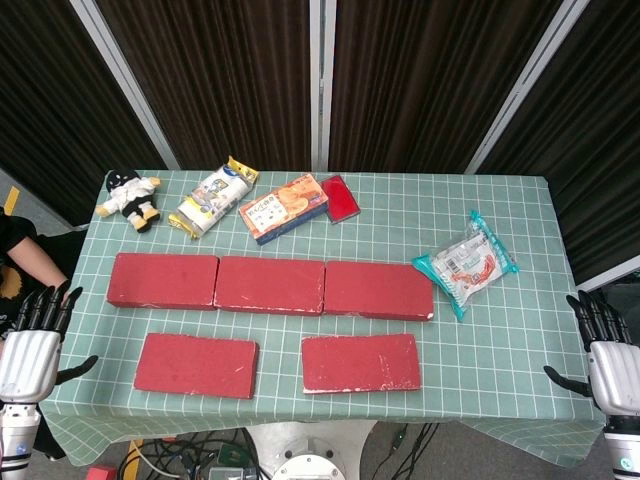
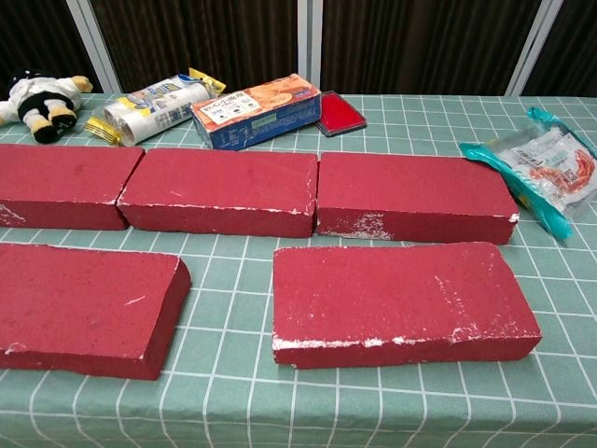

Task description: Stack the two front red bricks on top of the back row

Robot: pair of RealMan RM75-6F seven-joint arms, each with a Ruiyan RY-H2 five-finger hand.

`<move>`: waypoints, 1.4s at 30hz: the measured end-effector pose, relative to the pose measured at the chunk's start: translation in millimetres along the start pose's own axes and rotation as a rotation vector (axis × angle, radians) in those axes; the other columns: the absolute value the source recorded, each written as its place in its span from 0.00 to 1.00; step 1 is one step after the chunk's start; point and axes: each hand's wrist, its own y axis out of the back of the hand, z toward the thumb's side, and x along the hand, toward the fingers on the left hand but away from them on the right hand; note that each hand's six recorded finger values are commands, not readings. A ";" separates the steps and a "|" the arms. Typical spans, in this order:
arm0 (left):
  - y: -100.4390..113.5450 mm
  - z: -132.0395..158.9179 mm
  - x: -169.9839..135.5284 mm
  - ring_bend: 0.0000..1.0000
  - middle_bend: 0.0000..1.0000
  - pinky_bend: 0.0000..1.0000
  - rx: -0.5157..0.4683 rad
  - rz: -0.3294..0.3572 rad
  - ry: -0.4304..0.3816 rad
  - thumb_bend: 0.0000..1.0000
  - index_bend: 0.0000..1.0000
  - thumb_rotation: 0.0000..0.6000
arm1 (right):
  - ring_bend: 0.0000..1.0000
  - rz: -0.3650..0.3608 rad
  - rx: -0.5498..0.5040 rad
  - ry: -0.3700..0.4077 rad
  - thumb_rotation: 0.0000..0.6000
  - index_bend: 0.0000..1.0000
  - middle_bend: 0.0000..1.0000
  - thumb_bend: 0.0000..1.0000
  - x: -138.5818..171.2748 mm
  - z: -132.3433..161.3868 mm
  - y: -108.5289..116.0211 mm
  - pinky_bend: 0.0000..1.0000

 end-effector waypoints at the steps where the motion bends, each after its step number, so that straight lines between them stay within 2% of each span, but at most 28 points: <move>1: 0.2 0.0 0.0 0.00 0.00 0.00 0.001 -0.001 0.000 0.00 0.04 1.00 | 0.00 0.000 -0.001 0.001 1.00 0.00 0.00 0.00 0.0 0.1 -0.2 0.00; 14: 2.3 6.0 0.5 0.00 0.00 0.00 -0.013 -0.018 -0.017 0.00 0.04 1.00 | 0.00 -0.006 -0.007 -0.005 1.00 0.00 0.00 0.00 -0.9 -1.4 3.0 0.00; 19: -0.3 11.6 -4.0 0.00 0.00 0.00 -0.030 -0.050 -0.034 0.00 0.04 1.00 | 0.00 -0.003 -0.006 -0.002 1.00 0.00 0.00 0.00 -1.5 -0.3 2.4 0.00; 24: -9.9 23.4 -13.2 0.00 0.00 0.00 -0.107 -0.111 -0.063 0.00 0.04 1.00 | 0.00 -0.009 0.011 0.006 1.00 0.00 0.00 0.00 -1.0 -0.6 6.5 0.00; 29: -26.8 42.9 -19.3 0.00 0.00 0.00 -0.156 -0.199 -0.116 0.00 0.04 1.00 | 0.00 -0.018 0.006 0.001 1.00 0.00 0.00 0.00 -2.8 -2.8 11.5 0.00; 38: -71.3 83.8 -16.6 0.00 0.00 0.00 -0.157 -0.398 -0.219 0.00 0.04 1.00 | 0.00 -0.016 0.025 -0.003 1.00 0.00 0.00 0.00 -5.5 -6.4 12.2 0.00; 42: -87.4 103.3 -13.3 0.00 0.00 0.00 -0.159 -0.435 -0.246 0.00 0.04 1.00 | 0.00 -0.020 0.045 -0.009 1.00 0.00 0.00 0.00 -6.0 -8.4 13.0 0.00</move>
